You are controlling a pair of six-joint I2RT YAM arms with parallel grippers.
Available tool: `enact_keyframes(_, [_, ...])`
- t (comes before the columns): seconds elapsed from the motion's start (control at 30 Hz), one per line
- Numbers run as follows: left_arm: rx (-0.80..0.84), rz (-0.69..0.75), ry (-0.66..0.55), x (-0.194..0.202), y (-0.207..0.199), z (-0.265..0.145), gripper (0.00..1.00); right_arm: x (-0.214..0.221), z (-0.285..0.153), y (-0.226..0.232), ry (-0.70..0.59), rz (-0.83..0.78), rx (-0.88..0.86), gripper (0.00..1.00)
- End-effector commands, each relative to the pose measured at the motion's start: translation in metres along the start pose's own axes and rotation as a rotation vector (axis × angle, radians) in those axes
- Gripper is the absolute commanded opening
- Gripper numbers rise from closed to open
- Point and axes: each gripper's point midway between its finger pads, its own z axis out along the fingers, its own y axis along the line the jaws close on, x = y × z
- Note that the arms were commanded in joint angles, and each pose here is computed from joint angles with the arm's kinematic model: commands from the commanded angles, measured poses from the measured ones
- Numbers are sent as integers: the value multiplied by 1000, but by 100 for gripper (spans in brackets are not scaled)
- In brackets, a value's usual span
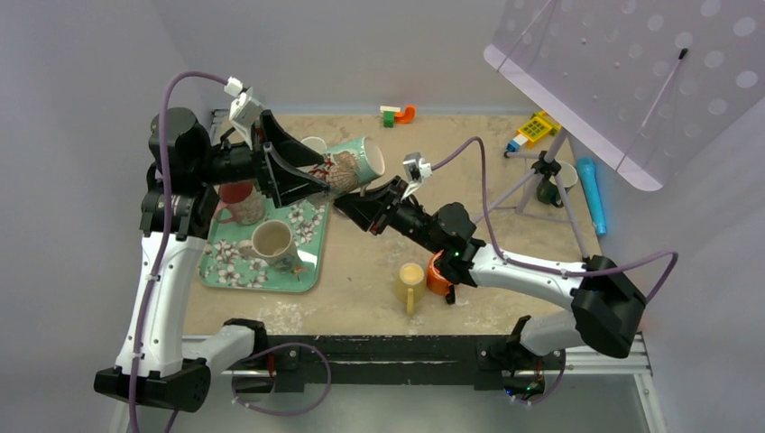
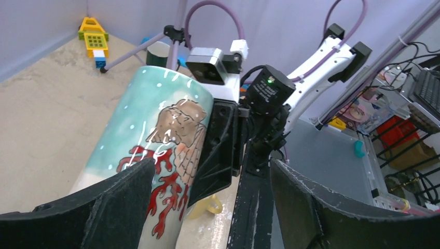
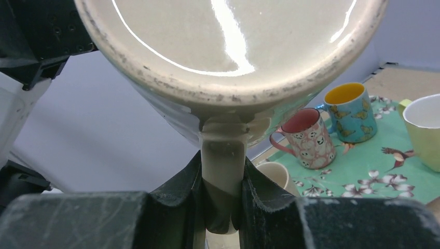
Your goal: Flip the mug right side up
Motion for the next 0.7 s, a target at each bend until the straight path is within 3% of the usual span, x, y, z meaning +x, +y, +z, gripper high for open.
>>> enact_keyframes(0.0, [-73,9,14,3,10,-2,85,-113,-17,72,-356,-64,-171,0])
enact_keyframes(0.13, [-84,36,-10,-15,2,-7,86,-139,-32,78,-409,-135,-128,0])
enact_keyframes(0.3, [-30,-85,-12,-11,9,0,86,-159,-47,96,-446,-164,-160,0])
enact_keyframes(0.67, [112,-8,-25,-14,-37,0,82,-131,-11,99,-369,-86,-264,0])
